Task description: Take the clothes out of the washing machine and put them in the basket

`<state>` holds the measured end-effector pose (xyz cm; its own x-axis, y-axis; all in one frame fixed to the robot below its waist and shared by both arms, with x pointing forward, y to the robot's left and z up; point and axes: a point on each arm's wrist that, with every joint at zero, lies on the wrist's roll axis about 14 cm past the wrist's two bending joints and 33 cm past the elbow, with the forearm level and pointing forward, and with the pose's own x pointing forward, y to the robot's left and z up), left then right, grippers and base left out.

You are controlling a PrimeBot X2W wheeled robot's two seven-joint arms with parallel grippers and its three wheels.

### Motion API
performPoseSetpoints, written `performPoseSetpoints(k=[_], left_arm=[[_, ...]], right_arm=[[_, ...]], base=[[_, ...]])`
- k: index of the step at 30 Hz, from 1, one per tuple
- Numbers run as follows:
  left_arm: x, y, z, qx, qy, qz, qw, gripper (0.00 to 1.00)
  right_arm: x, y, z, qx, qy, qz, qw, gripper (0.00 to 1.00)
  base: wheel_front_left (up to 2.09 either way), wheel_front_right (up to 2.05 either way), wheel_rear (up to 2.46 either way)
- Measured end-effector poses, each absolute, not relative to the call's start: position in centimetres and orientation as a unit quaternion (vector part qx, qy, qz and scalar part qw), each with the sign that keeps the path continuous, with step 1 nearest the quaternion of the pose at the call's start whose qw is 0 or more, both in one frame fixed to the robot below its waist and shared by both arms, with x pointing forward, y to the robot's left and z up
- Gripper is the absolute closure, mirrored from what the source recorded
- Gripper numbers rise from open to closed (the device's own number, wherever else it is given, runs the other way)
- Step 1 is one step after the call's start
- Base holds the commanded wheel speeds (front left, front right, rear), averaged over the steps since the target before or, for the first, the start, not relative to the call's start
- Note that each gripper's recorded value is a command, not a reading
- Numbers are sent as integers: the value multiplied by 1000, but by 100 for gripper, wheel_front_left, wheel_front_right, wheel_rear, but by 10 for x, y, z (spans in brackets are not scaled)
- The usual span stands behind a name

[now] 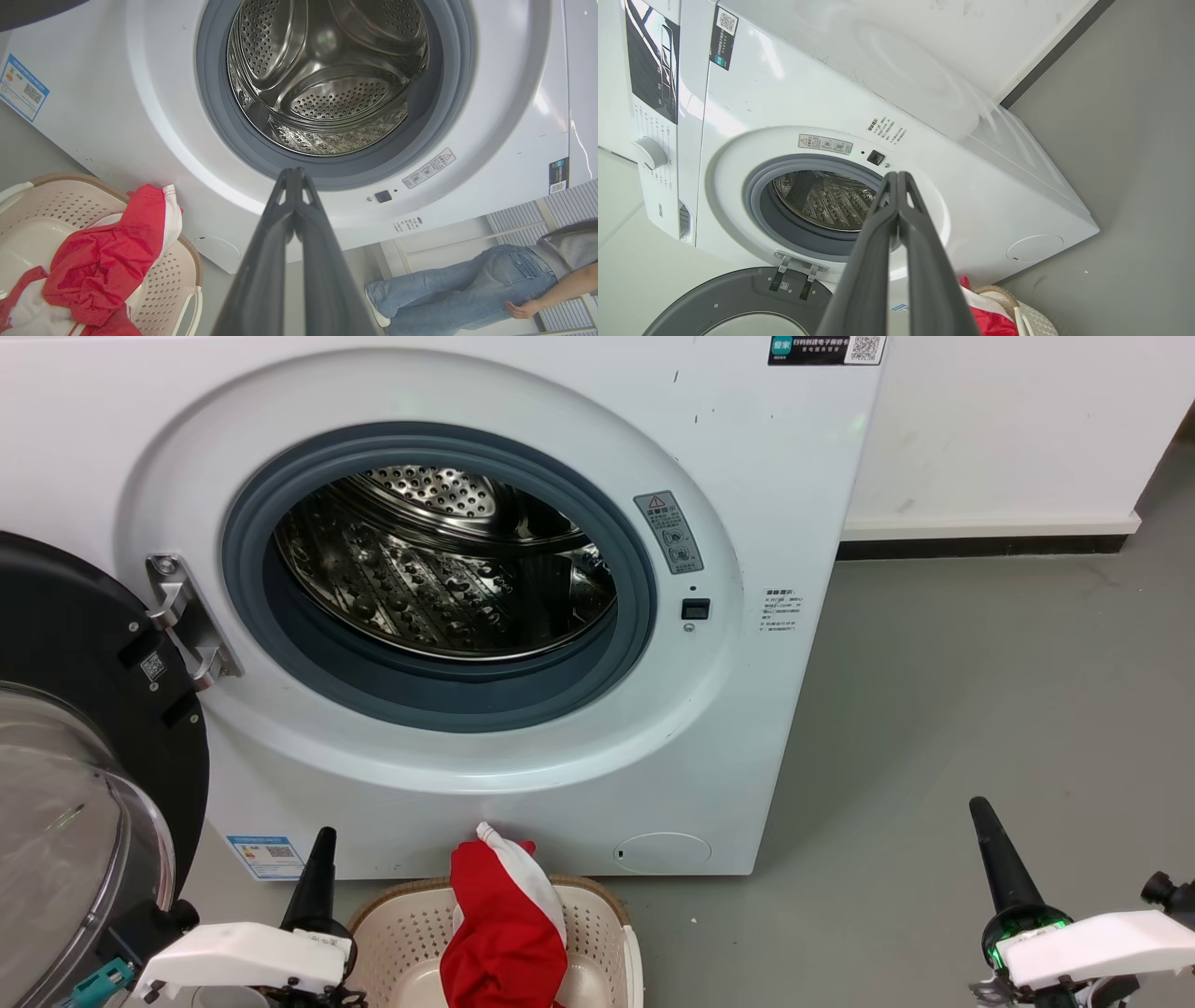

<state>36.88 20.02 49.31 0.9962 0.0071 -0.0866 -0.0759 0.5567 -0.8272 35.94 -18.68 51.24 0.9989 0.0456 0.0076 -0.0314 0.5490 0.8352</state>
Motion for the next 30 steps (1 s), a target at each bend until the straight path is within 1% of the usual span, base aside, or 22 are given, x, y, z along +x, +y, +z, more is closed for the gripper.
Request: performPoseSetpoints(k=[1,10,30], left_arm=[[369,201,493,-486,36,25,873,100],[373,200,495,-532,31,21,846,100],[379,199,498,-608,23,14,793,100]], right_arm=[[360,-188,511,488,8,19,872,100],[365,-190,509,535,9,14,845,100],[374,-195,507,609,9,6,793,100]], base=[[0,0,0],[0,0,0],[0,0,0]])
